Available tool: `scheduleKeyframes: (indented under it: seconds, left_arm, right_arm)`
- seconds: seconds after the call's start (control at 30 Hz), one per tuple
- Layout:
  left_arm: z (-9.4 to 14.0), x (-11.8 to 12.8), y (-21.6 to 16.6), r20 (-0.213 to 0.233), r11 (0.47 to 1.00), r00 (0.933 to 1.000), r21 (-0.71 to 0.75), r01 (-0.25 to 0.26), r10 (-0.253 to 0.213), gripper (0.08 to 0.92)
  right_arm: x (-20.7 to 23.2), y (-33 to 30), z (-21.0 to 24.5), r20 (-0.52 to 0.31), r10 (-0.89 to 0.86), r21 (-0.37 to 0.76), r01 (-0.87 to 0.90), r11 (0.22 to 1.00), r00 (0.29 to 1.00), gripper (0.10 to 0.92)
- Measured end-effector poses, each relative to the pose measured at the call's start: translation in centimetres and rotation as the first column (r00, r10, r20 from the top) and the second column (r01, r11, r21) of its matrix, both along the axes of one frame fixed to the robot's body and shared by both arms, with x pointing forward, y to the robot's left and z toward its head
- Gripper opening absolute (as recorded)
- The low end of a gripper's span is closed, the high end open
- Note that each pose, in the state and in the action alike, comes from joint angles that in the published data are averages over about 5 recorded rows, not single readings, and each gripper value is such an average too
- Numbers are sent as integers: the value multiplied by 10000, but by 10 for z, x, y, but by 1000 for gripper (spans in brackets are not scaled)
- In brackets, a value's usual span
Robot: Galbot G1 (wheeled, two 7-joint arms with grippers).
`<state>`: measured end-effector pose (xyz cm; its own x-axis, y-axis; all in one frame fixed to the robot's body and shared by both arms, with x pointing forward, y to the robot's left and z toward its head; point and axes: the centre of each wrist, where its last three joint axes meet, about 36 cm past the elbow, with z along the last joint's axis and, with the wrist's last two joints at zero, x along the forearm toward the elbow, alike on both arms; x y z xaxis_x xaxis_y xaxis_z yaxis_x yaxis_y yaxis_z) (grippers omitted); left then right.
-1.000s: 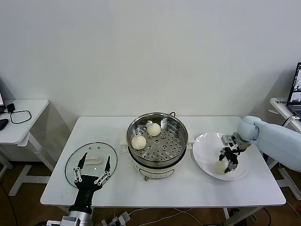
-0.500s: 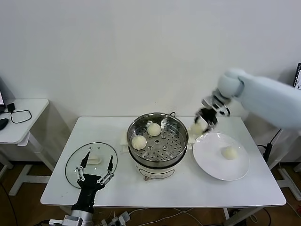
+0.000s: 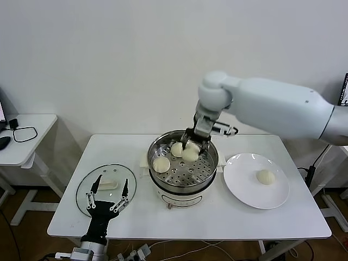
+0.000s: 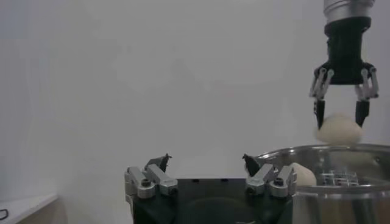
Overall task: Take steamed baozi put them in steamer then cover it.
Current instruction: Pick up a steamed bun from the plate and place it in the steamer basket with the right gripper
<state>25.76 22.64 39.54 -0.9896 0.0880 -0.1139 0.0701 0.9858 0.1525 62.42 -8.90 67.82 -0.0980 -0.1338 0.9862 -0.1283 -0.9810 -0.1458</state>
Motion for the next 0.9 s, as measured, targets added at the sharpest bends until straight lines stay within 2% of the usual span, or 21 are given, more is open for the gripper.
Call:
scheduleKeyframes:
  seconds: [0.5, 0.77, 0.9]
  left_arm:
    - [0, -2, 1, 34, 10000, 10000, -12, -88, 88, 823]
    - [0, -2, 2, 37, 9999, 9999, -8, -110, 110, 823]
    - [0, -3, 3, 37, 9999, 9999, 3, -141, 141, 823]
  right_arm:
    - [-26, 39, -63, -9, 2438, -801, -2431, 9667, 9698, 670]
    - [-32, 46, -69, 252, 2821, -859, -2791, 9564, 9591, 812]
    - [-32, 41, -59, 469, 2649, -800, -2607, 9621, 9631, 822]
